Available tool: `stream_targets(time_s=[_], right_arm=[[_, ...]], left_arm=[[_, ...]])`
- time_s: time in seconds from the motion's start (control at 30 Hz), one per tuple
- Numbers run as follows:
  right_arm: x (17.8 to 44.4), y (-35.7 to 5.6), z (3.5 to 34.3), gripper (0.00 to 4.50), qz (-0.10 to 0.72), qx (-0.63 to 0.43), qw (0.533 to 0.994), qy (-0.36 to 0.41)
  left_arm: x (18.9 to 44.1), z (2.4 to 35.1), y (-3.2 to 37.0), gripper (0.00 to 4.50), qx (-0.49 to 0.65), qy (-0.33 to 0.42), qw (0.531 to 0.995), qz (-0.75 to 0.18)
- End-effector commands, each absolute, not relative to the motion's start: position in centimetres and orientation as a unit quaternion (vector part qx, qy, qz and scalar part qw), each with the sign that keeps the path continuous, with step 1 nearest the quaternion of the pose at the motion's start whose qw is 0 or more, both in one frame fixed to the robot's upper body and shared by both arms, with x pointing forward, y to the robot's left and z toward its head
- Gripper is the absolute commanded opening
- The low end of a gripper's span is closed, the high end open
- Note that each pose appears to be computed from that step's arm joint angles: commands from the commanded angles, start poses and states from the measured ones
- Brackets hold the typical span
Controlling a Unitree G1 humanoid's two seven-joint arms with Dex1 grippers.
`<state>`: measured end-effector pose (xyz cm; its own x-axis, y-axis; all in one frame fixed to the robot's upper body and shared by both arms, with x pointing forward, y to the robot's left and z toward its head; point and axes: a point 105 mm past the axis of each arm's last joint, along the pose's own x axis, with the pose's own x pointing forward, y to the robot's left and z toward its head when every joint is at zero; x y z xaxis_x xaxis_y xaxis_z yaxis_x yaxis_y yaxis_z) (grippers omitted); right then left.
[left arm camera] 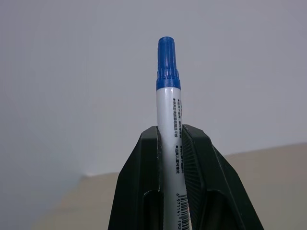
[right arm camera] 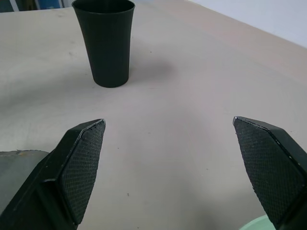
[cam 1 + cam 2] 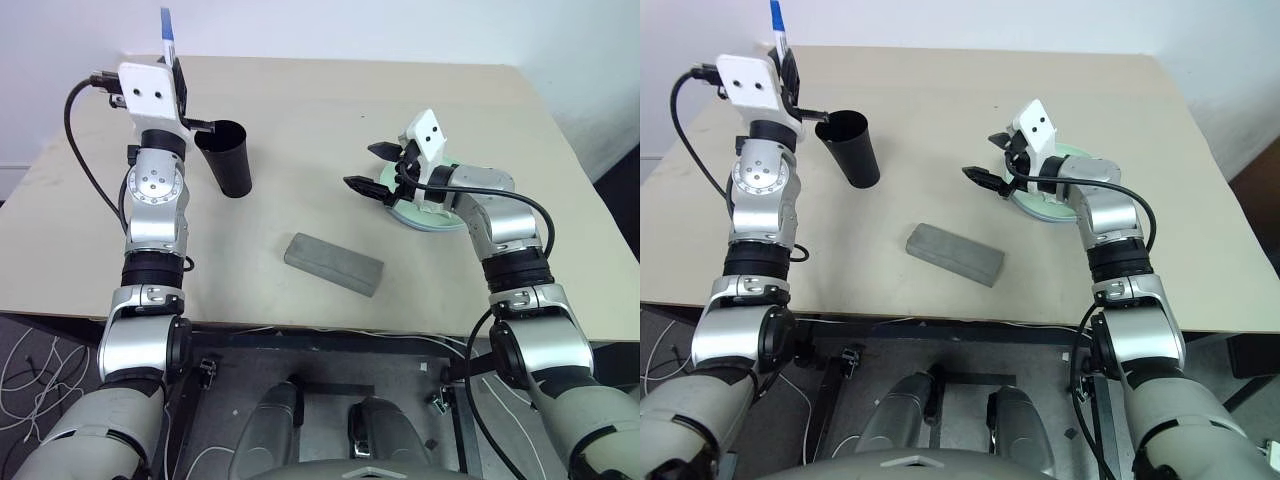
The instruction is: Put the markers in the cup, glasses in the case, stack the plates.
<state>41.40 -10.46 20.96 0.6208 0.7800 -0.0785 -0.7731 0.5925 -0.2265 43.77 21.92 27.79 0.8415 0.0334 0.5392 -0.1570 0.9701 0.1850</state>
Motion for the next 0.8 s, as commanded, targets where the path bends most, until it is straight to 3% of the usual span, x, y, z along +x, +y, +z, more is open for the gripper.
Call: stream_targets(time_s=[0.03, 0.3, 0.8], right_arm=[[41.3, -10.3, 22.7, 4.50, 0.432, -0.132, 0.891, -0.045], [41.0, -10.7, 22.6, 4.50, 0.428, -0.132, 0.893, -0.043], [41.0, -10.7, 22.6, 4.50, 0.428, -0.137, 0.892, -0.041]], left_arm=[[43.8, 29.2, 21.1, 0.26, 0.096, -0.313, 0.944, 0.032], [44.8, 27.7, 19.1, 0.26, 0.114, -0.293, 0.949, 0.001], [44.9, 25.8, 19.8, 0.26, 0.119, -0.270, 0.955, 0.000]])
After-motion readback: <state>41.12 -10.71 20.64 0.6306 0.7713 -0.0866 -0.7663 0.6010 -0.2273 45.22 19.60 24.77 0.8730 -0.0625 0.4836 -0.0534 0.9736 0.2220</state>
